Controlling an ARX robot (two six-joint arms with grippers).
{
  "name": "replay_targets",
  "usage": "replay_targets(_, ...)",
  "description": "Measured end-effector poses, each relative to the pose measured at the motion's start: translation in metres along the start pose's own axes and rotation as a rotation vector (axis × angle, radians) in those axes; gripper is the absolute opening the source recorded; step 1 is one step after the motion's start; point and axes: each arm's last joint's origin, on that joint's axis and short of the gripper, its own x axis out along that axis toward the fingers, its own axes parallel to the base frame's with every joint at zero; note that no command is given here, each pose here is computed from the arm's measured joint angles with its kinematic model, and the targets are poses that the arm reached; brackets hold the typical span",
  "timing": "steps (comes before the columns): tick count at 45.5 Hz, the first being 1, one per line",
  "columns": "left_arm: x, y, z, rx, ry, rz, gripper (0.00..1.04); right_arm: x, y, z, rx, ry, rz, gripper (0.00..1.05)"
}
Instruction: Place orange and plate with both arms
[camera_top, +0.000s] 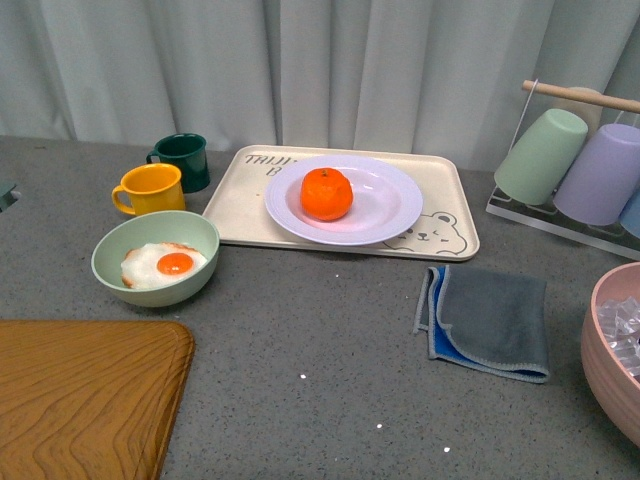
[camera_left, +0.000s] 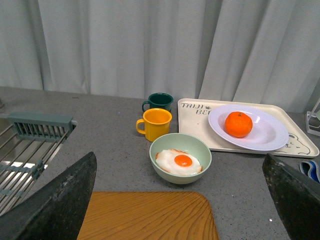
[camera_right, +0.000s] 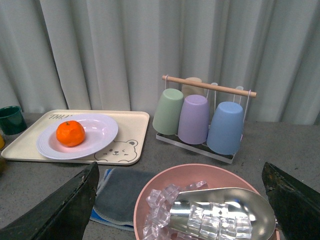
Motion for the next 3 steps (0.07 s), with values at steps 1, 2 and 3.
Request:
replay_targets(1, 0.0, 0.0, 0.0, 0.0, 0.0, 0.0, 0.98, 0.0, 0.0, 0.0, 0.0, 0.0, 0.0, 0.95)
replay_targets(2, 0.0, 0.0, 0.0, 0.0, 0.0, 0.0, 0.98, 0.0, 0.0, 0.0, 0.0, 0.0, 0.0, 0.95)
replay_targets(3, 0.0, 0.0, 0.0, 0.0, 0.0, 0.0, 0.98, 0.0, 0.0, 0.0, 0.0, 0.0, 0.0, 0.95)
